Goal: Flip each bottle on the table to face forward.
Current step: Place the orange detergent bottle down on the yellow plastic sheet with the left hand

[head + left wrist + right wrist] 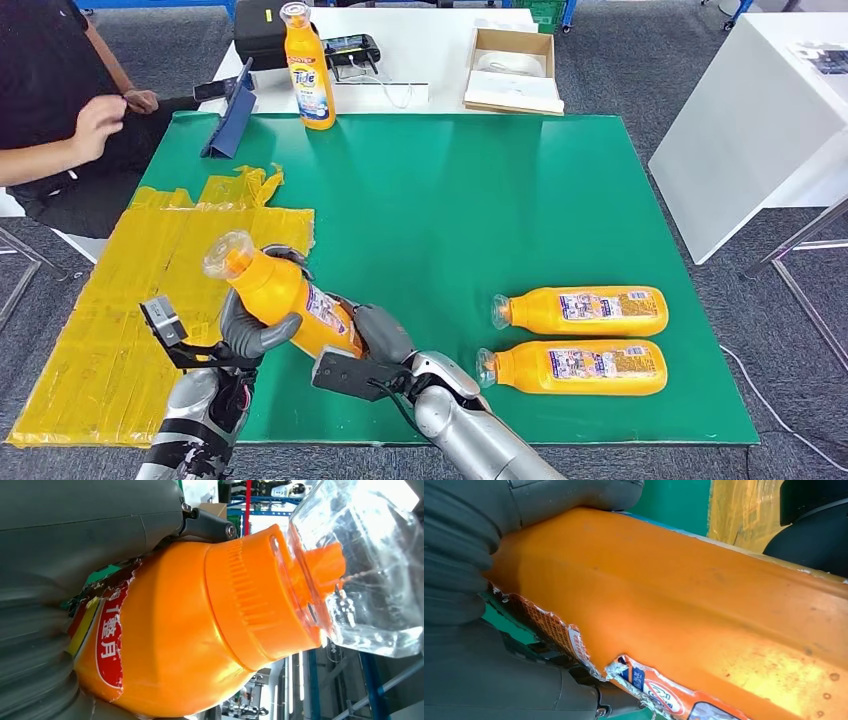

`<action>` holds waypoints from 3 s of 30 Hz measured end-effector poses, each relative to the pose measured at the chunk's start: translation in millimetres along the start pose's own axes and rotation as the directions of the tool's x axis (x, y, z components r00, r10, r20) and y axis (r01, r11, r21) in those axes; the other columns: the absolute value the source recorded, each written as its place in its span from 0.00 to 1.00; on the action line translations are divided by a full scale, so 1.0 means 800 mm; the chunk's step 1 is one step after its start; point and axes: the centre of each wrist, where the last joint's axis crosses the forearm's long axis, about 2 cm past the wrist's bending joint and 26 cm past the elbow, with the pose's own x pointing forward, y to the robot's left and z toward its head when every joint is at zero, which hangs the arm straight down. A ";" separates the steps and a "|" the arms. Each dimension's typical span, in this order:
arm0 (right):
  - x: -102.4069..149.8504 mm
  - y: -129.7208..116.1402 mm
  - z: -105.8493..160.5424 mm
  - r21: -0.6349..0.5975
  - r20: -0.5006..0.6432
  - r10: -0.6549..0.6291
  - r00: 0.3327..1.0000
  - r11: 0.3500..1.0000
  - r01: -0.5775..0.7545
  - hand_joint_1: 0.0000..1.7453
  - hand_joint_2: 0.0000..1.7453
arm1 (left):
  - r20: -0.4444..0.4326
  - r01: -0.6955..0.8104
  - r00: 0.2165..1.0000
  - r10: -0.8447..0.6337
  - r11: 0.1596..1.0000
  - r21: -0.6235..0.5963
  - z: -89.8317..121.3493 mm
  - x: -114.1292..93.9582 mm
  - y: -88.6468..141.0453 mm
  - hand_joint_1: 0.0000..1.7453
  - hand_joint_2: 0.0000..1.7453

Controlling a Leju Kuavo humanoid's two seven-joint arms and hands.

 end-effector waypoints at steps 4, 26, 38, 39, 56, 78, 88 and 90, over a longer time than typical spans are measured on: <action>-0.002 -0.001 0.001 -0.013 0.000 0.014 1.000 1.000 -0.014 0.82 1.00 | 0.002 0.019 1.000 -0.019 1.000 -0.013 0.000 -0.001 -0.001 1.00 1.00; -0.018 -0.098 0.072 -0.414 0.068 0.023 0.997 0.910 0.007 0.00 0.00 | 0.004 0.988 0.154 -0.988 0.154 0.000 -0.001 0.043 0.002 1.00 1.00; -0.052 -0.095 0.183 -0.363 0.065 0.105 0.992 0.929 -0.074 0.00 1.00 | -0.051 0.898 -0.390 -0.920 -0.367 -0.241 0.056 0.023 0.073 1.00 1.00; -0.056 -0.097 0.195 -0.346 0.059 0.111 0.992 0.935 -0.084 0.00 1.00 | -0.058 0.888 -0.402 -0.914 -0.374 -0.268 0.063 0.021 0.080 1.00 1.00; -0.072 -0.119 0.291 -0.207 -0.024 0.297 0.955 0.933 -0.295 0.00 1.00 | -0.095 0.841 -0.407 -0.909 -0.333 -0.426 0.089 0.009 0.125 0.41 1.00; -0.084 -0.142 0.328 -0.190 -0.260 0.542 0.799 0.783 -0.592 0.00 1.00 | -0.277 0.832 0.397 -0.875 0.471 -0.294 0.099 0.023 0.091 0.00 1.00; -0.095 -0.133 0.331 -0.155 -0.310 0.534 0.787 0.788 -0.596 0.00 1.00 | -0.186 0.513 0.842 -0.506 0.859 -0.017 0.069 0.034 0.065 0.00 1.00; -0.098 -0.132 0.332 -0.144 -0.319 0.531 0.785 0.792 -0.594 0.00 1.00 | -0.166 0.502 0.853 -0.495 0.865 0.002 0.066 0.038 0.065 0.00 1.00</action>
